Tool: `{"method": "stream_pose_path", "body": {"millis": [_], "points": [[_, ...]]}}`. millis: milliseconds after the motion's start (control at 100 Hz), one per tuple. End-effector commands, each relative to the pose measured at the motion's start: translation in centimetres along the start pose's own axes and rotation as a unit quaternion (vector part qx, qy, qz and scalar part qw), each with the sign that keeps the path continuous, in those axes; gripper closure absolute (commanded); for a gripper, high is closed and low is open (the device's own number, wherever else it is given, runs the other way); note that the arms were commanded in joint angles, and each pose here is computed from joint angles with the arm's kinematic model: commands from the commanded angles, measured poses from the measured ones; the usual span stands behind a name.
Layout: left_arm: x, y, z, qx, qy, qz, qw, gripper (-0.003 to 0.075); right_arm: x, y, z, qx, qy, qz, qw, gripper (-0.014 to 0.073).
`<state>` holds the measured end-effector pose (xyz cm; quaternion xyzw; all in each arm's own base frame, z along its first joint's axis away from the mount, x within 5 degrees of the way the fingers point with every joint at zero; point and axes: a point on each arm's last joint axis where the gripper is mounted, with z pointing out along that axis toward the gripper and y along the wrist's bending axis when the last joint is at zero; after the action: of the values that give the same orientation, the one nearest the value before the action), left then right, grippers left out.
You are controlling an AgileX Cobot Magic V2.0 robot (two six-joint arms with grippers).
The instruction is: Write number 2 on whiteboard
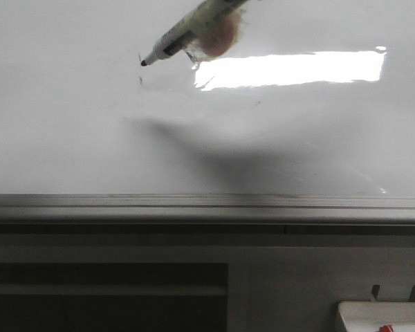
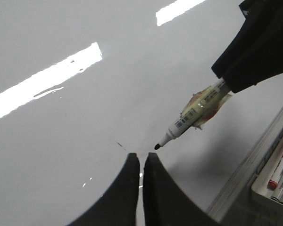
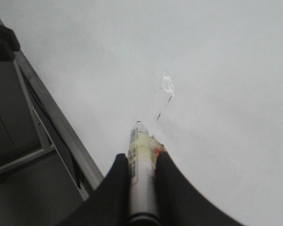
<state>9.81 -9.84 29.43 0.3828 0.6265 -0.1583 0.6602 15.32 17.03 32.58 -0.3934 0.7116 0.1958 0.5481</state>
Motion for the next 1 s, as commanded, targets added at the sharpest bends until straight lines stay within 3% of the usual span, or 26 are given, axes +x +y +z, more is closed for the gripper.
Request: {"method": "stream_pose_path", "body": {"millis": [0, 140, 570, 990], "points": [[-1.5, 0.7, 0.2, -0.025, -0.053, -0.023, 0.998, 0.0741, -2.6, -0.8, 0.1, 0.024, -0.068, -0.016, 0.997, 0.0669], [-1.5, 0.7, 0.3, -0.026, -0.055, -0.021, 0.998, 0.0741, -3.2, -1.2, 1.2, 0.036, -0.088, -0.015, 0.995, 0.0668], [-1.6, 0.7, 0.3, -0.026, -0.056, -0.019, 0.998, 0.0741, -2.8, -2.8, 3.7, 0.055, -0.050, -0.007, 0.997, 0.0666], [-1.6, 0.7, 0.3, -0.026, -0.057, -0.019, 0.998, 0.0741, -3.2, -4.1, 1.8, 0.074, -0.029, -0.007, 0.997, 0.0666]]}}
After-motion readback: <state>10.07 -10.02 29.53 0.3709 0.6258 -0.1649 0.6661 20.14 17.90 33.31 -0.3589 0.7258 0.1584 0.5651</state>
